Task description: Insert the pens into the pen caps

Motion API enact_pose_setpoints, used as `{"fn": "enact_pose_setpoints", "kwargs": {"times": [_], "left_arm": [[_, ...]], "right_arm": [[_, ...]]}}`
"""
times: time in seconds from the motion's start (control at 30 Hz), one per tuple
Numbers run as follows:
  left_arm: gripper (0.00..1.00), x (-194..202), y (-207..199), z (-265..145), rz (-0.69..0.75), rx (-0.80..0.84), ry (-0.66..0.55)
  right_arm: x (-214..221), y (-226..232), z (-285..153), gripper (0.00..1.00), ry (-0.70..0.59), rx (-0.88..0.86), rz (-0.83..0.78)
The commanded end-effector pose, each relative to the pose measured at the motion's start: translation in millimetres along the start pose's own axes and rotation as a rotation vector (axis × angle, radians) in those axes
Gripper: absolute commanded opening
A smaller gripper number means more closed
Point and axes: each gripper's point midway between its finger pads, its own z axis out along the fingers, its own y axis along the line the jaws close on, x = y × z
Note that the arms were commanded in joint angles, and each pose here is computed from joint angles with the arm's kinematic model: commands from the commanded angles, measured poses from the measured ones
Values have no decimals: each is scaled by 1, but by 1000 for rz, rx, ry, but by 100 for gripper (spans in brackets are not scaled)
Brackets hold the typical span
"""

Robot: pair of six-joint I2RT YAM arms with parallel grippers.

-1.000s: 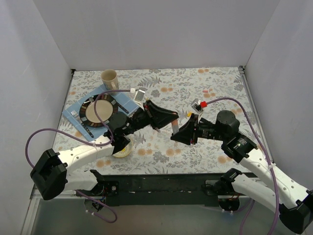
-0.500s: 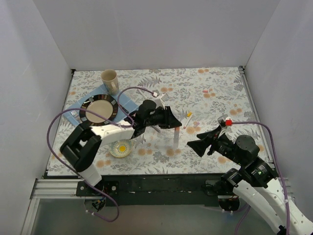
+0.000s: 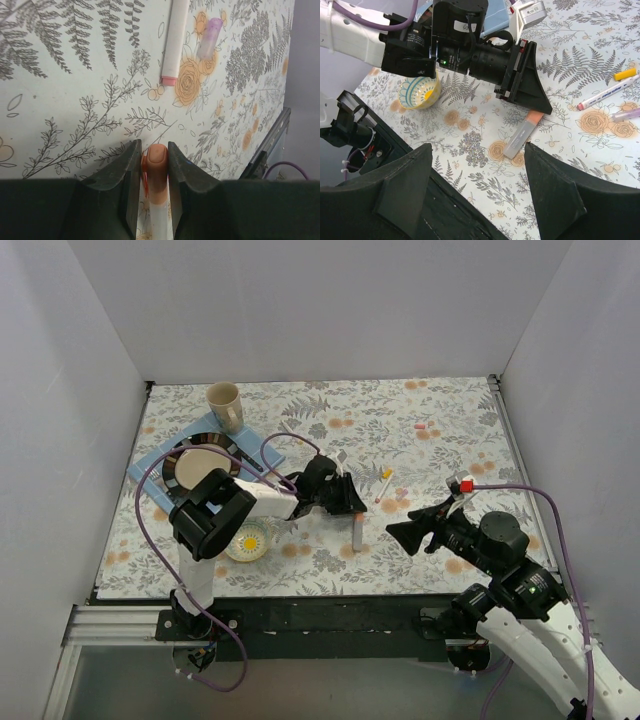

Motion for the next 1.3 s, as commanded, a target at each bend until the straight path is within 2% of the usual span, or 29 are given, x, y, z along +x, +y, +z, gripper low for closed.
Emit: {"fn": "enact_pose_setpoints", "kwargs": {"times": [0.0, 0.13, 0.17, 0.2, 0.27, 0.37, 0.43, 0.47, 0.5, 0.57, 0.6, 0.63, 0.7, 0.73, 0.77, 0.8, 0.87, 0.9, 0.93, 1.03, 1.27], "left_arm": [[23, -20, 9, -5, 30, -90, -79], [40, -24, 13, -12, 42, -130, -101], [50, -27, 9, -16, 48, -128, -107], [55, -29, 6, -18, 53, -122, -114], [62, -35, -6, -25, 59, -101, -128], [67, -50, -25, -37, 80, -94, -152], [79, -73, -42, -57, 106, -100, -228], [91, -77, -42, -65, 117, -121, -244], [98, -87, -50, -82, 129, -134, -290], [98, -92, -48, -99, 152, -151, -305], [98, -104, -56, -119, 166, -154, -363], [98, -108, -51, -128, 170, -174, -381], [98, -109, -46, -146, 220, -208, -395], [98, -117, -50, -164, 244, -221, -447], [98, -113, -42, -171, 258, -256, -443], [98, -114, -37, -179, 291, -285, -456], [98, -117, -27, -203, 306, -354, -514], [98, -117, -23, -210, 335, -374, -526], [98, -120, -24, -222, 347, -386, -560], [98, -114, -15, -230, 410, -418, -553], [98, -122, -14, -257, 424, -472, -638]], "right_arm": [[-14, 6, 1, 80, -49, -25, -18], [-11, 3, 3, 80, -36, -9, -13], [-10, 2, 4, 80, -33, -6, -9], [-9, 1, 5, 80, -28, -2, -5], [-7, -6, 10, 80, -27, 33, 16], [4, -31, 21, 79, -12, 171, 126], [10, -48, 31, 78, 8, 278, 214], [12, -54, 35, 77, 15, 314, 237], [20, -64, 43, 76, 51, 374, 256], [10, -79, 49, 74, 26, 479, 287], [17, -90, 56, 72, 64, 542, 289], [2, -95, 59, 70, 24, 593, 293], [8, -110, 68, 65, 51, 703, 339], [4, -116, 69, 63, 38, 750, 345], [-6, -116, 74, 61, 22, 768, 361], [5, -124, 79, 56, 57, 831, 399], [3, -131, 85, 53, 59, 893, 437], [18, -138, 90, 52, 107, 943, 465], [22, -143, 93, 52, 119, 967, 487], [33, -154, 113, 48, 163, 984, 531], [51, -173, 146, 44, 250, 1027, 552]]}}
